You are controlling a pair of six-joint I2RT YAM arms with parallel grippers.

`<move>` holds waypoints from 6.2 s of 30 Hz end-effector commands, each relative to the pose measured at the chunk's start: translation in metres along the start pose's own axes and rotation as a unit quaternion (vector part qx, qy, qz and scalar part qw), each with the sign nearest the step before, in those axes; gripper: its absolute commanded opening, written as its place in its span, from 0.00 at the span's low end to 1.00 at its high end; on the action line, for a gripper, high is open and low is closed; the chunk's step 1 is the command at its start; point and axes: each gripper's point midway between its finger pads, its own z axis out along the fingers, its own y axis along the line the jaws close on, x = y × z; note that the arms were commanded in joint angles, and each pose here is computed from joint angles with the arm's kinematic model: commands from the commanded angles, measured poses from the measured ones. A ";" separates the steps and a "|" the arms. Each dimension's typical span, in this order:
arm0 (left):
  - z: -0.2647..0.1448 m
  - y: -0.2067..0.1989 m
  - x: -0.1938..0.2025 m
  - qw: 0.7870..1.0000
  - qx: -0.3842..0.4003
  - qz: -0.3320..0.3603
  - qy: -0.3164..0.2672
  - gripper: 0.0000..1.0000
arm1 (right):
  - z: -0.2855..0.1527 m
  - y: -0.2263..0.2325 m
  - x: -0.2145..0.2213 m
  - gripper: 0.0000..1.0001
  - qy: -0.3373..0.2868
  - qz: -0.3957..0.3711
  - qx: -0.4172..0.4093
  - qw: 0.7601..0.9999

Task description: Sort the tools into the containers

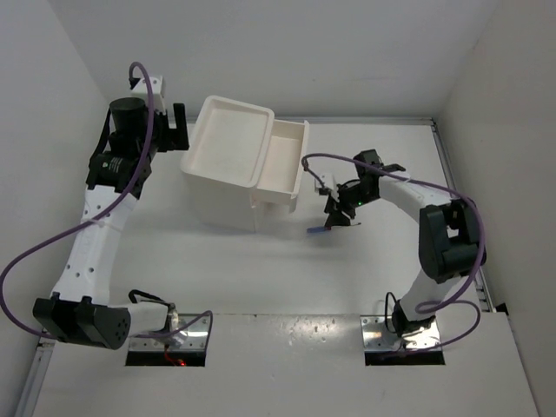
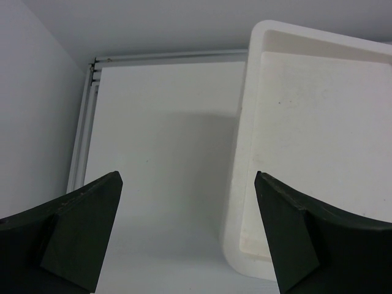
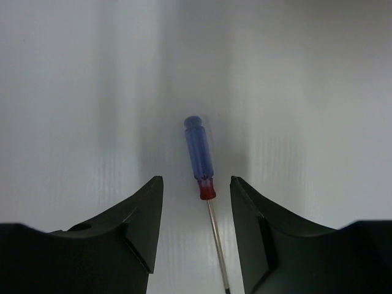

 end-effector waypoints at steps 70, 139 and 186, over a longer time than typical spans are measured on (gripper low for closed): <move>-0.009 0.006 0.010 0.999 0.004 -0.037 -0.009 1.00 | -0.131 0.043 -0.246 0.00 -0.261 0.215 0.126 0.933; 0.045 -0.035 0.012 0.994 0.090 0.019 0.055 0.91 | -0.103 -0.071 -0.152 0.60 -0.190 0.397 0.232 0.867; 0.090 -0.056 0.076 0.976 0.123 0.041 0.175 0.04 | -0.040 -0.095 -0.137 0.92 -0.220 -0.083 0.042 0.971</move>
